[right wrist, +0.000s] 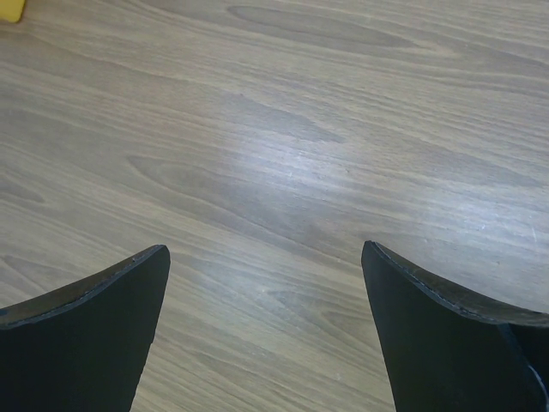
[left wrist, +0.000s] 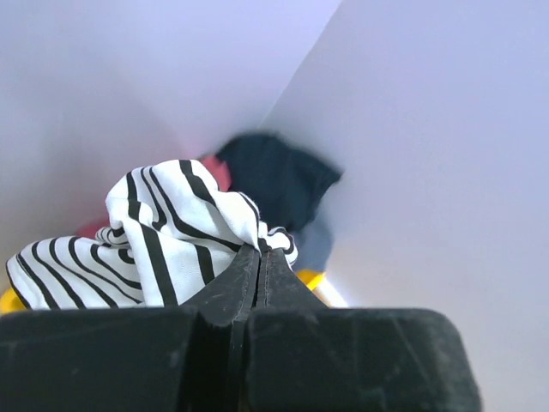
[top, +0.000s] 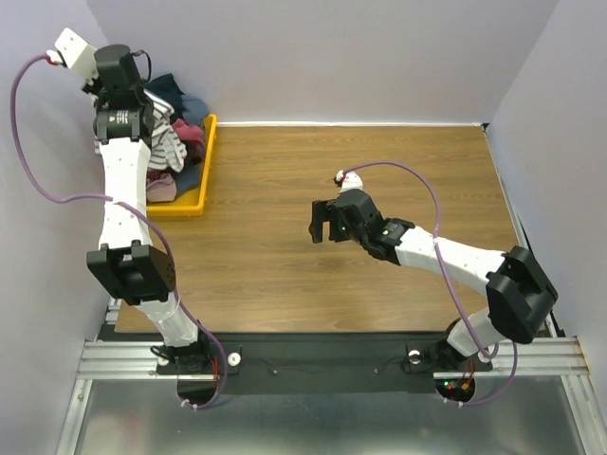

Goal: Fold and stack the tank tops
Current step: Move the tank top to the center of the board

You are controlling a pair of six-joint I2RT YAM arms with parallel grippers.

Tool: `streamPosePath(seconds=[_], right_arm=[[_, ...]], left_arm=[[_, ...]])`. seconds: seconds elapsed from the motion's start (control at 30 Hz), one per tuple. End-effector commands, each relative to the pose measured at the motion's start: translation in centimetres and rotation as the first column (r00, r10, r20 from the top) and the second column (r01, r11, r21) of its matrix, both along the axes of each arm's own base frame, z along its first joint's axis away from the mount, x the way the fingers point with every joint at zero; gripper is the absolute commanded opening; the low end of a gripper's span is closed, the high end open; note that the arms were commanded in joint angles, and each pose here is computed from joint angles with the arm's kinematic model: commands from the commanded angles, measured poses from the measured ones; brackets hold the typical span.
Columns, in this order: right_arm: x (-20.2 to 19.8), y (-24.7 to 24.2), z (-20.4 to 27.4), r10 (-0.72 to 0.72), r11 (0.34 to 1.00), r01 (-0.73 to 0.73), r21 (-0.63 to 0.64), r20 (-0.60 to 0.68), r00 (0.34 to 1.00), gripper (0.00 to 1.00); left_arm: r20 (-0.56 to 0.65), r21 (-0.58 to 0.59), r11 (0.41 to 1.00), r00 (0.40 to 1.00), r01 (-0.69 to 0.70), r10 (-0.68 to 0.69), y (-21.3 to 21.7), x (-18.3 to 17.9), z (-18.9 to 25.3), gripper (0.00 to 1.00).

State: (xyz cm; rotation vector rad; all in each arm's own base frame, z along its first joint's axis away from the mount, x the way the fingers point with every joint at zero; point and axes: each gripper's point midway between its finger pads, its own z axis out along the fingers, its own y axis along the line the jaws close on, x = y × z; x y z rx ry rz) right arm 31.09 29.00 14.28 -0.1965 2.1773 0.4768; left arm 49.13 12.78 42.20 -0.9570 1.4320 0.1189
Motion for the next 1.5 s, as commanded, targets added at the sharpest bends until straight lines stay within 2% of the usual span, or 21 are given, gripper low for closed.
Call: streamPosePath(seconds=[0.0,0.13,0.3,0.4,0.53,0.6,0.73,0.77,0.83,0.87,0.9,0.93,0.97,1.0,1.03,1.13,1.17,1.27,1.33,1.43,1.47], right_arm=[[1.0,1.3,1.3,0.031,0.999,-0.032,0.020,0.024,0.999,1.00],[1.4,1.9,1.2,0.040,0.999,-0.040,0.015,0.021,0.999,1.00],[2.1,1.8,1.6,0.015,1.000,-0.015,0.001,0.043,0.999,1.00],[3.1,0.7,2.8,-0.052,0.998,0.054,-0.014,0.093,0.994,1.00],[4.5,-2.5,5.9,-0.192,0.981,0.196,-0.004,0.182,0.964,1.00],[4.8,-4.3,6.4,-0.250,0.967,0.253,0.007,0.183,0.951,1.00],[4.8,-9.8,7.9,-0.389,0.921,0.385,0.063,0.192,0.901,1.00],[4.5,-11.6,9.0,-0.428,0.904,0.419,0.090,0.205,0.880,1.00],[3.6,-13.5,8.4,-0.472,0.882,0.463,0.088,0.200,0.859,1.00],[3.1,-14.5,8.4,-0.496,0.868,0.490,0.086,0.206,0.843,1.00],[2.4,-15.0,9.2,-0.505,0.863,0.491,0.117,0.214,0.836,1.00],[1.8,-15.3,8.1,-0.499,0.866,0.488,0.104,0.201,0.843,1.00],[1.4,-15.5,7.8,-0.503,0.864,0.492,0.108,0.191,0.843,1.00],[1.1,-15.6,7.5,-0.500,0.866,0.488,0.109,0.182,0.847,1.00],[0.8,-15.4,6.7,-0.488,0.873,0.478,0.099,0.166,0.857,1.00],[0.3,-15.4,3.6,-0.486,0.874,0.484,0.049,0.113,0.867,1.00],[0.1,-15.6,2.0,-0.489,0.872,0.490,0.014,0.091,0.868,1.00],[-0.2,-16.1,0.3,-0.527,0.849,0.528,-0.002,0.063,0.847,1.00],[0.1,-17.0,0.0,-0.562,0.824,0.565,-0.027,0.085,0.823,1.00],[0.1,-18.1,-0.6,-0.588,0.801,0.595,-0.065,0.097,0.803,1.00],[0.3,-18.9,-0.9,-0.607,0.787,0.613,-0.071,0.088,0.790,1.00]], left_arm=[[0.217,0.060,0.998,0.976,-0.036,0.022,0.8,-0.3,8.1,0.00],[0.315,0.084,0.996,0.949,-0.008,-0.019,0.1,-0.4,12.3,0.00],[0.375,0.122,0.990,0.921,0.069,-0.110,-2.0,-0.7,15.0,0.00],[0.372,0.175,0.973,0.905,0.152,-0.208,-6.4,-1.0,16.1,0.00],[0.339,0.198,0.922,0.860,0.332,-0.382,-17.5,-1.9,15.6,0.00],[0.337,0.180,0.900,0.835,0.396,-0.435,-20.7,-2.9,15.1,0.00],[0.303,0.086,0.812,0.761,0.577,-0.573,-29.5,-5.2,11.1,0.00],[0.259,0.050,0.785,0.751,0.618,-0.608,-31.8,-6.5,8.1,0.00],[0.222,-0.013,0.751,0.735,0.660,-0.641,-33.6,-7.5,4.2,0.00],[0.172,-0.080,0.723,0.724,0.686,-0.668,-34.7,-8.3,-0.5,0.00],[0.148,-0.124,0.701,0.711,0.703,-0.687,-35.5,-8.9,-3.0,0.05],[0.067,-0.174,0.651,0.668,0.739,-0.741,-36.8,-9.7,-8.7,0.17],[0.059,-0.210,0.629,0.652,0.748,-0.756,-37.0,-10.4,-10.5,0.42],[0.027,-0.234,0.619,0.642,0.750,-0.766,-37.1,-11.0,-12.7,0.53],[-0.044,-0.266,0.604,0.616,0.751,-0.786,-37.1,-12.0,-17.0,0.59],[-0.062,-0.283,0.587,0.597,0.758,-0.800,-36.5,-13.6,-19.1,0.70],[-0.075,-0.287,0.578,0.584,0.764,-0.808,-36.3,-14.2,-20.2,0.71],[-0.052,-0.284,0.581,0.592,0.763,-0.804,-35.3,-15.1,-19.6,0.72],[-0.046,-0.287,0.574,0.587,0.767,-0.808,-35.1,-15.4,-19.4,0.72],[-0.034,-0.308,0.501,0.517,0.809,-0.855,-36.6,-16.1,-19.4,0.65],[-0.016,-0.319,0.437,0.456,0.841,-0.890,-37.9,-16.7,-19.3,0.62]])
